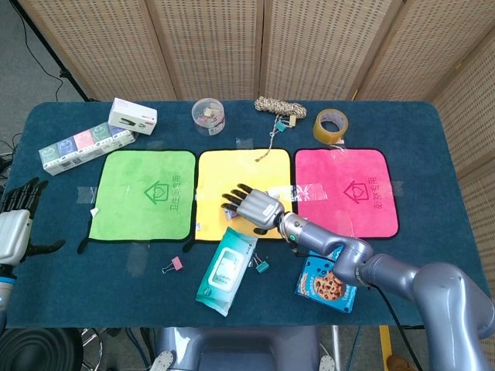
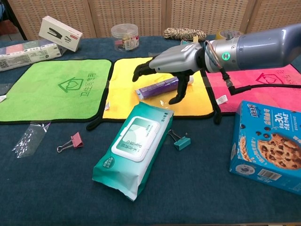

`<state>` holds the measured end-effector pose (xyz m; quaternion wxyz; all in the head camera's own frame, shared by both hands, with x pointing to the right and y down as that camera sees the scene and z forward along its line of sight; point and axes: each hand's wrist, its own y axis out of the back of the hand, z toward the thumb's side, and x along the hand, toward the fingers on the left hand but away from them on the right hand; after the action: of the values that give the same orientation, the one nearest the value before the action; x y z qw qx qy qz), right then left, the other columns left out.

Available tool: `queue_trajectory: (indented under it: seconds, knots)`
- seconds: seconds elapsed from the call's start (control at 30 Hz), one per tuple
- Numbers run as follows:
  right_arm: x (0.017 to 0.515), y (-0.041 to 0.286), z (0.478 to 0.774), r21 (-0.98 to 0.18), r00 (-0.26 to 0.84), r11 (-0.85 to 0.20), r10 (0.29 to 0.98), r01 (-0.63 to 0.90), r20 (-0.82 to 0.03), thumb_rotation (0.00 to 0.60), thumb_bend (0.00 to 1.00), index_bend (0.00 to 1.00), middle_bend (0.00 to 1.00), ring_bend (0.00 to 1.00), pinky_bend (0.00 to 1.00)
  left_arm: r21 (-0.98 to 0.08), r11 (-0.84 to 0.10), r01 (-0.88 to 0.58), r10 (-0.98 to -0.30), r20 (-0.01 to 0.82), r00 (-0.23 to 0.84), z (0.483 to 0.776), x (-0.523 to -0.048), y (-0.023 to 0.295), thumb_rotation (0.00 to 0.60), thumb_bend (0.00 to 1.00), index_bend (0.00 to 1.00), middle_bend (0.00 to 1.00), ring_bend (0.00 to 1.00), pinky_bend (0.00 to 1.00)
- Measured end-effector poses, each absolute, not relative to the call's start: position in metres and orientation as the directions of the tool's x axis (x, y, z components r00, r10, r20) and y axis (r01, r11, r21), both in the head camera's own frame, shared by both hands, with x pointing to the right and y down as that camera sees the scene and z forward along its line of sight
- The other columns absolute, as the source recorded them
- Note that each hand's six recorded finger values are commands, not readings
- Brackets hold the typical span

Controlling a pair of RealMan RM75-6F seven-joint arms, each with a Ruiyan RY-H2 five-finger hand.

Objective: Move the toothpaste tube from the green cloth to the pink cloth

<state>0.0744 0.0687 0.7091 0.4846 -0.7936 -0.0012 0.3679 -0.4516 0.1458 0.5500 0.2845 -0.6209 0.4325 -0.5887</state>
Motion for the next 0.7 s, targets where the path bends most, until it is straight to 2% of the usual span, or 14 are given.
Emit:
queue_trajectory:
  seconds: [0.33, 0.5, 0.7]
  knots:
    - [0.072, 0.072, 0.718, -0.767, 0.714, -0.455, 0.331, -0.451, -0.617, 0.6, 0.35, 0.12, 0.03, 0.0, 0.0, -0.86, -0.467, -0.208, -0.87, 0.488, -0.065, 0.551, -0.451, 0.145, 0.6, 0.0, 0.0, 0.0, 0.0, 0.0]
    - [0.074, 0.072, 0.724, -0.753, 0.695, -0.456, 0.331, -0.474, -0.638, 0.6, 0.44, 0.13, 0.05, 0.0, 0.0, -0.857, -0.471, -0.21, -0.868, 0.492, -0.061, 0.552, -0.45, 0.145, 0.6, 0.0, 0.0, 0.0, 0.0, 0.0]
    - [0.079, 0.073, 0.727, -0.75, 0.689, -0.443, 0.329, -0.491, -0.645, 0.6, 0.5, 0.23, 0.13, 0.0, 0.0, -0.856, -0.47, -0.216, -0.868, 0.493, -0.063, 0.552, -0.451, 0.145, 0.6, 0.0, 0.0, 0.0, 0.0, 0.0]
